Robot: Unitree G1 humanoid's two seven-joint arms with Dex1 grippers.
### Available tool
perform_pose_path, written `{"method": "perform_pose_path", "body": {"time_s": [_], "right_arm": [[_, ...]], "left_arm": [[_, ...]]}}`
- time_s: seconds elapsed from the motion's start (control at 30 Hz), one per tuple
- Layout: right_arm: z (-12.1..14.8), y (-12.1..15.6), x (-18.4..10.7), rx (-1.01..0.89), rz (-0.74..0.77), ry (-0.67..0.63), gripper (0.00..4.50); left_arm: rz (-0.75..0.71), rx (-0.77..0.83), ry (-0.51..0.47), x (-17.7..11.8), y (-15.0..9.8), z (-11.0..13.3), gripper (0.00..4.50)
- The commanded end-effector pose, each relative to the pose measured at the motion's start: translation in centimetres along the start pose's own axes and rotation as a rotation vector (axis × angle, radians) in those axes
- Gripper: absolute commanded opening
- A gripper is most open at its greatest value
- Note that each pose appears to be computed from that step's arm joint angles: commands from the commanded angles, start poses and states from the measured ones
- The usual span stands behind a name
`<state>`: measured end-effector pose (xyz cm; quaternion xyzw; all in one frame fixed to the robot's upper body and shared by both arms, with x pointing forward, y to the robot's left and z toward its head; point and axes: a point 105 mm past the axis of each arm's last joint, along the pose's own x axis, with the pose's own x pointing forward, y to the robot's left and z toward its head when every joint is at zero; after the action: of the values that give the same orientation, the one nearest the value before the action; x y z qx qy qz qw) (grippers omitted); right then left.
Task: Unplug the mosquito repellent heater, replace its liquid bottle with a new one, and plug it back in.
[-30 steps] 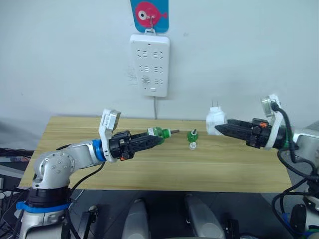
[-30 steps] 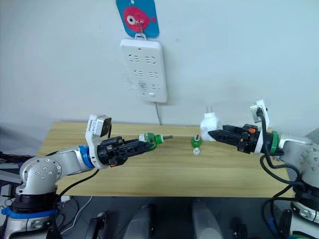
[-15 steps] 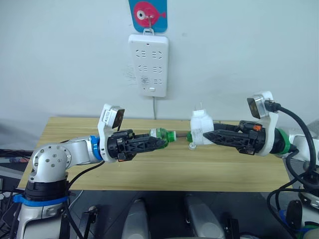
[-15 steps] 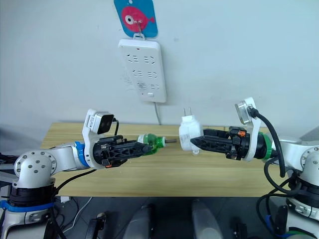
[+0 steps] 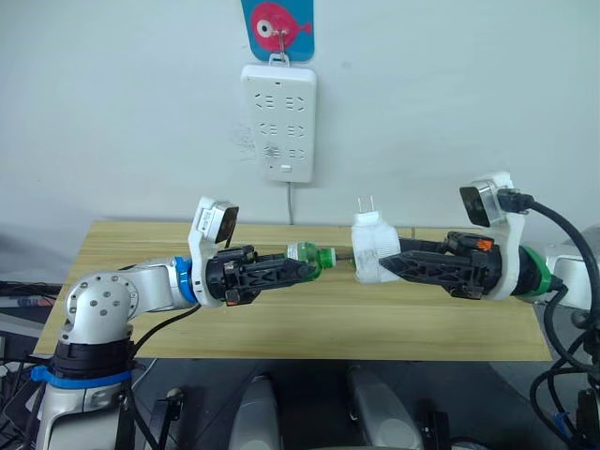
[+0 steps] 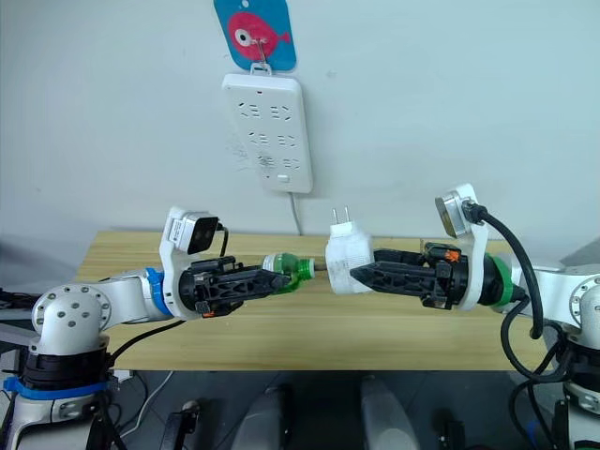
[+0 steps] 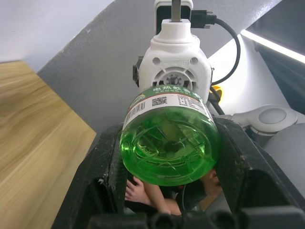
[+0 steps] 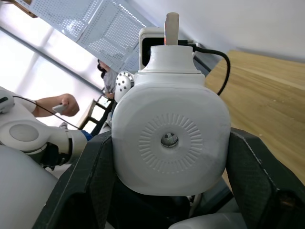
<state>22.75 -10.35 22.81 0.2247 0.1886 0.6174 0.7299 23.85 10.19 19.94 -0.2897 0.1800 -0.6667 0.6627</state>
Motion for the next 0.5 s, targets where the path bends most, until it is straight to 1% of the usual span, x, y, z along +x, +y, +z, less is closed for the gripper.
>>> {"method": "perform_pose_path", "body": {"time_s": [0.03,0.5], "right_arm": [[0.36,0.95,0.43,-0.024,0.038,-0.014,2.93],[0.31,0.69,0.87,-0.022,0.027,-0.008,2.93]], "left_arm": [[-0.059,0.015,0.013,0.79,-1.03,-0.06,2.26],[-0.073,0.005,0.011,1.07,-1.12,-0.38,2.26]]}}
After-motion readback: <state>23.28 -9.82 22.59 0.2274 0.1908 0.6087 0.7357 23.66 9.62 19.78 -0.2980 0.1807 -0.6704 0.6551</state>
